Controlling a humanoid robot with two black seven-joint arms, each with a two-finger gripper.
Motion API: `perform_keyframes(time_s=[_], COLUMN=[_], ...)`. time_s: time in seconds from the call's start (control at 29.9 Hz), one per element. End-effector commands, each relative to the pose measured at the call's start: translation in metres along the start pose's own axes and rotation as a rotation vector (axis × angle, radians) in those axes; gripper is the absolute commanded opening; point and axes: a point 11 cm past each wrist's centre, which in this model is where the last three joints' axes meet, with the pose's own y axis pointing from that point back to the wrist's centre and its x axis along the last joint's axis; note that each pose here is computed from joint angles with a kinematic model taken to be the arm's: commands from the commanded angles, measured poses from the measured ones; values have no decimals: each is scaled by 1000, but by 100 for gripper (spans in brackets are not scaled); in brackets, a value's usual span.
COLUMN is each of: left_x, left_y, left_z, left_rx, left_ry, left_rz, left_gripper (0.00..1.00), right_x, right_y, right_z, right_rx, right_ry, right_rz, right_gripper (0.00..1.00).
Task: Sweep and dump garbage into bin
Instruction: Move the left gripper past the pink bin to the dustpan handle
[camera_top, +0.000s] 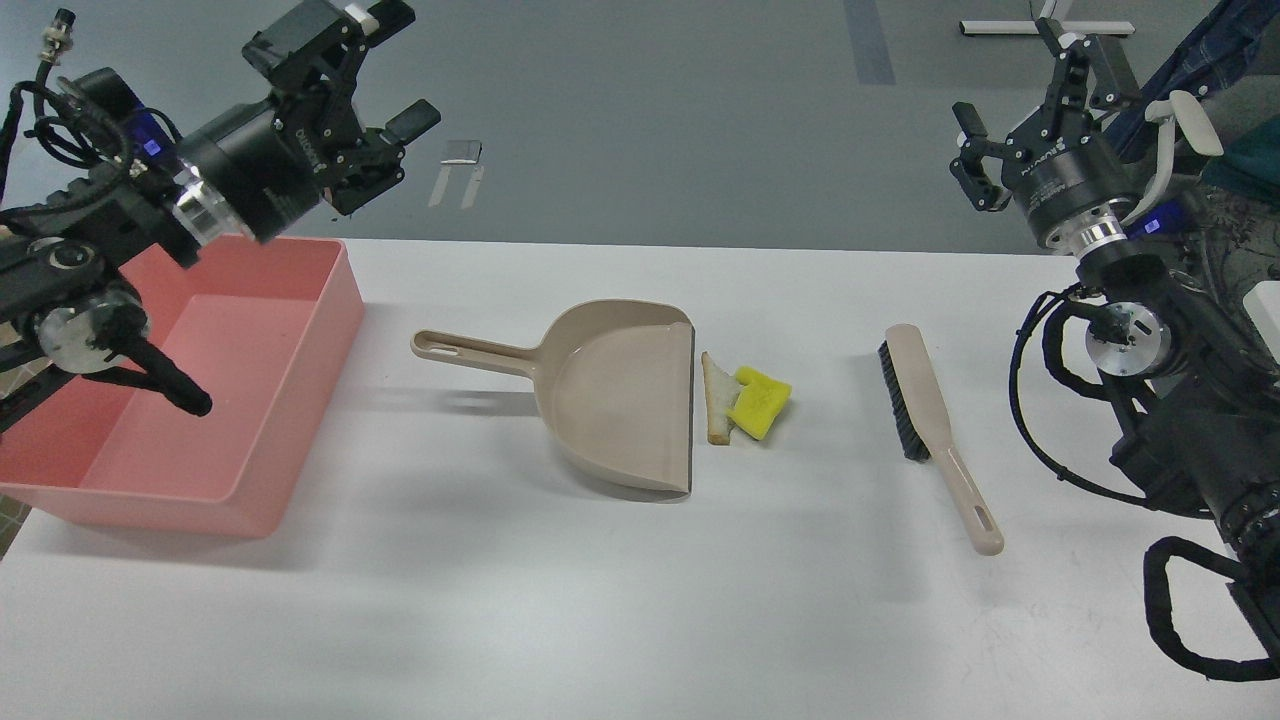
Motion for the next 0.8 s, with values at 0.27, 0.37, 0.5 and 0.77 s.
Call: perform_keyframes(time_s=[0.27, 0.37, 0.5, 0.77], left_x=[-63, -97, -127, -114], left_y=[41, 47, 47, 35], left_z=[-29, -63, -100, -150], left_rx=[112, 146, 182, 273], left_ry=[-40, -20, -74, -77], left_rz=[-61, -93, -113, -26], left_gripper=[98, 98, 98, 98], right_x=[0, 1, 1, 2], right_y=[-1, 1, 3, 2], right_z=[0, 1, 3, 2], right_rx=[0, -3, -7, -4], right_ry=[3, 2, 0, 3], right_rz=[3, 4, 7, 7], right_gripper=[100, 100, 100, 100])
